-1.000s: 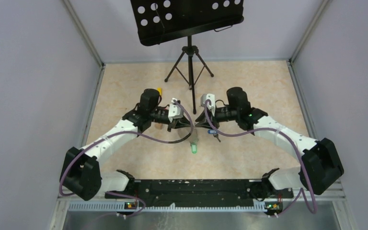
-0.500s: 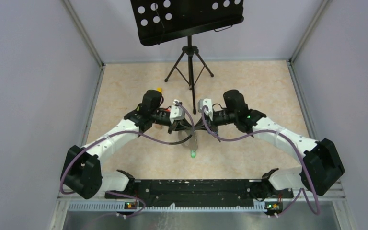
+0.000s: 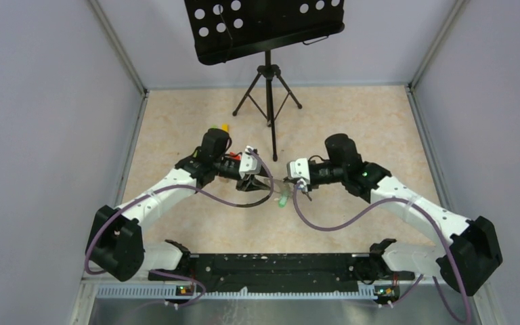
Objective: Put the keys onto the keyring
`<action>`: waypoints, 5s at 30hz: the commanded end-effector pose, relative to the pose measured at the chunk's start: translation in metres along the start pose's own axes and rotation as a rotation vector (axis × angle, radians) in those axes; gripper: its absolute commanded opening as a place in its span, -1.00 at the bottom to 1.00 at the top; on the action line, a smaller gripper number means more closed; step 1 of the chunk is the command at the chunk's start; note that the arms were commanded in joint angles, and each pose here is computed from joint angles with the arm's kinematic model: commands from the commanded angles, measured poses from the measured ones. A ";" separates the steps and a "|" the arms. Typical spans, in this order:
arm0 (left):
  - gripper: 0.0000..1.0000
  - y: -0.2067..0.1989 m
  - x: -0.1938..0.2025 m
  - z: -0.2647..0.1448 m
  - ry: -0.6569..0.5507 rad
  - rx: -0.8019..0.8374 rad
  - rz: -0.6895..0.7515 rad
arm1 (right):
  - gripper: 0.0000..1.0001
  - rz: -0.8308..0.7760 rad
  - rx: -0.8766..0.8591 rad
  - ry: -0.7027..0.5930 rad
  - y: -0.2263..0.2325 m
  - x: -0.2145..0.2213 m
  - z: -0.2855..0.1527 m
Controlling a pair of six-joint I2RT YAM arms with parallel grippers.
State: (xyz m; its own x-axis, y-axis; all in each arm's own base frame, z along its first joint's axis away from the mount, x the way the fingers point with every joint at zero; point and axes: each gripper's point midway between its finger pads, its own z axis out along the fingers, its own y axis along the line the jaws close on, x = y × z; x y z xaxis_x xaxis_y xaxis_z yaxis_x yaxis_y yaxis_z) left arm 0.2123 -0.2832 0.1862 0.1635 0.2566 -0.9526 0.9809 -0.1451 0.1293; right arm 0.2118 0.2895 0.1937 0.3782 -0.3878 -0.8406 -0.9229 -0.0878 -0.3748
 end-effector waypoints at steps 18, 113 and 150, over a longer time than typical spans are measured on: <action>0.00 -0.004 -0.035 0.005 -0.142 0.091 0.134 | -1.00 -0.169 -0.034 -0.040 0.007 -0.019 -0.007; -0.49 0.026 -0.038 -0.007 -0.113 -0.007 -0.090 | -1.00 0.647 0.076 -0.479 -0.056 -0.047 -0.017; -0.15 0.035 -0.042 0.003 -0.177 0.041 -0.101 | -1.00 0.614 0.013 -0.419 -0.047 -0.030 -0.007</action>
State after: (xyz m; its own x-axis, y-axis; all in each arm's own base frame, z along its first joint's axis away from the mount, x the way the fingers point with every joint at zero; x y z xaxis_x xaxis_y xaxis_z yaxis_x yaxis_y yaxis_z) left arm 0.2377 -0.2979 0.2192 -0.0123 0.1435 -0.9896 0.9905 -0.1335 -0.0317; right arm 0.2437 0.2980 0.2310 -0.2716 0.0307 -0.9619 -0.9589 0.0771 0.2732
